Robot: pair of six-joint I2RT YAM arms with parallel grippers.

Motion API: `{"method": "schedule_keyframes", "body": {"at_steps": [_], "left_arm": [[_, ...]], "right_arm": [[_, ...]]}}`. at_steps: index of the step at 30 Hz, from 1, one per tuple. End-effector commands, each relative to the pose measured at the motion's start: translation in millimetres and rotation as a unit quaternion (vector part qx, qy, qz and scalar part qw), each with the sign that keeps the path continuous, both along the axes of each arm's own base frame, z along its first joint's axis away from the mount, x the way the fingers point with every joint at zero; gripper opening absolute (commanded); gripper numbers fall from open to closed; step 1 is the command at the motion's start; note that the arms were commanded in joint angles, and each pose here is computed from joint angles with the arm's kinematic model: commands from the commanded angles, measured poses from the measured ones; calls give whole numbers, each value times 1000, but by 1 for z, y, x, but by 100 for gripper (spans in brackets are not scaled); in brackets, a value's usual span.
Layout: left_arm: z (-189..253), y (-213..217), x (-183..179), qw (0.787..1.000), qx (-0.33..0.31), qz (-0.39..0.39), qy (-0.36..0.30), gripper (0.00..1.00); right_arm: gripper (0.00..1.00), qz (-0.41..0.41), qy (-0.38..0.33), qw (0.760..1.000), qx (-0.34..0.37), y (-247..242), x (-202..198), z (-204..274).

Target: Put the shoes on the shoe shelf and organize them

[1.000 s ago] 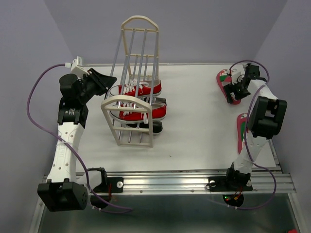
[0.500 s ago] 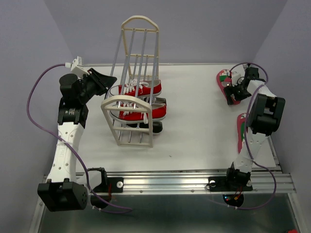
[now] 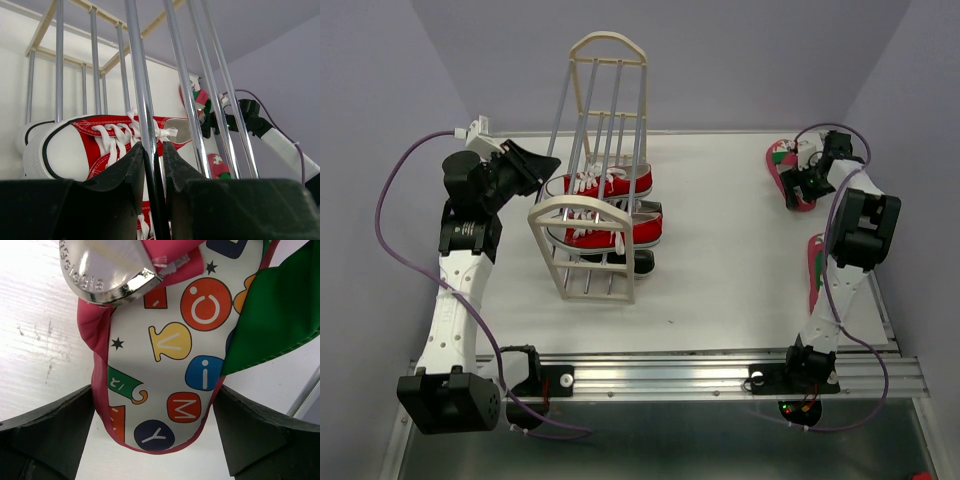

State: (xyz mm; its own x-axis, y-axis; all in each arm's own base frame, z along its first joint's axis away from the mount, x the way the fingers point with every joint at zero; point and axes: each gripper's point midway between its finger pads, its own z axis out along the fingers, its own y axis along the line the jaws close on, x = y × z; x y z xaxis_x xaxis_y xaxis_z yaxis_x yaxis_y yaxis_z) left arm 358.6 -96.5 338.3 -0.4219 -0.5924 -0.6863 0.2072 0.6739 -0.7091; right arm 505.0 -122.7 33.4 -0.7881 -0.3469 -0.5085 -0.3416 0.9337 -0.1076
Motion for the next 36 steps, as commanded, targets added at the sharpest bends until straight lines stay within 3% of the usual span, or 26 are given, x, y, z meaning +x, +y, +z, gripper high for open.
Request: {"method": "schedule_keyframes", "body": {"at_steps": [1,3,5,7,8,10,14,16,22,27,36], "left_arm": [[-94,16,5,990,91,7,104,0],[-95,15,5,990,92,5,104,0],[-96,15,5,990,92,5,106,0],[-96,15,5,990,91,5,107,0],[-97,14,6,990,91,4,107,0],[-98,15,6,990,91,3,108,0],[-99,13,6,990,91,-1,109,0],[-99,13,6,990,89,-3,109,0],[-100,12,5,990,89,-5,109,0],[-101,11,4,990,88,-7,111,0],[-103,10,5,990,84,-10,113,0]], "right_arm": [[100,-1,-39,999,14,-3,23,3],[99,4,-37,999,18,-2,22,-1],[79,8,-34,999,26,2,21,-6],[51,6,-33,999,24,1,20,-8],[20,-1,-44,999,23,0,23,-3],[1,-3,-50,998,25,2,20,0],[1,19,-115,992,44,17,18,37],[1,34,-186,981,46,25,24,80],[1,50,-274,959,61,42,12,129],[1,87,-251,958,108,65,-2,116],[1,54,-198,966,159,109,-57,82]]}}
